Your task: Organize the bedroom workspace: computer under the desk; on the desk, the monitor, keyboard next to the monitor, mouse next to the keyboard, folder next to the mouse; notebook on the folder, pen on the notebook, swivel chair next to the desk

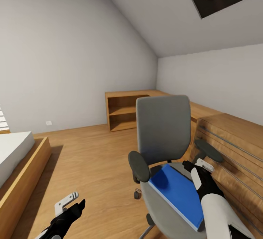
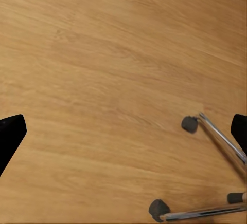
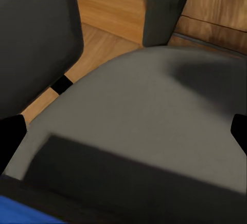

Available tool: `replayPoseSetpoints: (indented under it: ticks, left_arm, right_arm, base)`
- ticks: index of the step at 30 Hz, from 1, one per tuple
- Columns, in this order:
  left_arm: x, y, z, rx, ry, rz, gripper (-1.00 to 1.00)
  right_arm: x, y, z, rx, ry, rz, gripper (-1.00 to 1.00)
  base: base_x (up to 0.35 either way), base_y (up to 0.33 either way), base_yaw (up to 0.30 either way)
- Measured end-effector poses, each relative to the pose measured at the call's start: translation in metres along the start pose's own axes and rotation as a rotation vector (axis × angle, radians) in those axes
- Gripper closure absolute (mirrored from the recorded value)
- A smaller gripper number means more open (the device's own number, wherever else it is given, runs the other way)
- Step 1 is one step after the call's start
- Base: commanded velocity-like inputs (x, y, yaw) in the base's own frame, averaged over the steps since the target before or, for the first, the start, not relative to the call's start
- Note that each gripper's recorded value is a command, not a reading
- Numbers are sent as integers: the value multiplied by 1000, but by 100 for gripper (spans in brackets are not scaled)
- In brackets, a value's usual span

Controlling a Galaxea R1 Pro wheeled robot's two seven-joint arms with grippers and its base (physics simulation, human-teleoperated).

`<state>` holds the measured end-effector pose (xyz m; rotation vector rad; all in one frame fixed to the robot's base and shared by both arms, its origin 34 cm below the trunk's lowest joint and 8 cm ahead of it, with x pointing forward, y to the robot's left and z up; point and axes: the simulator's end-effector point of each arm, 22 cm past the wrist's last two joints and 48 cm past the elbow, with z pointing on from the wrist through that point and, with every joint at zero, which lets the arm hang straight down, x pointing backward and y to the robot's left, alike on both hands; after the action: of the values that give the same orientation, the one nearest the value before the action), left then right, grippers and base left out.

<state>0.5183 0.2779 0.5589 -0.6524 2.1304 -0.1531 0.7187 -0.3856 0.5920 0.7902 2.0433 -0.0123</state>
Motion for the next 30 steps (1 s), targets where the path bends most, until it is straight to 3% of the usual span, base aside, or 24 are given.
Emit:
replayPoseSetpoints:
  ticks: [30]
  left_arm:
    - [10,5,6,-14,26,1,-100]
  right_arm:
    - [10,-6,8,15,18,-8,-100]
  base:
    - [10,0,0]
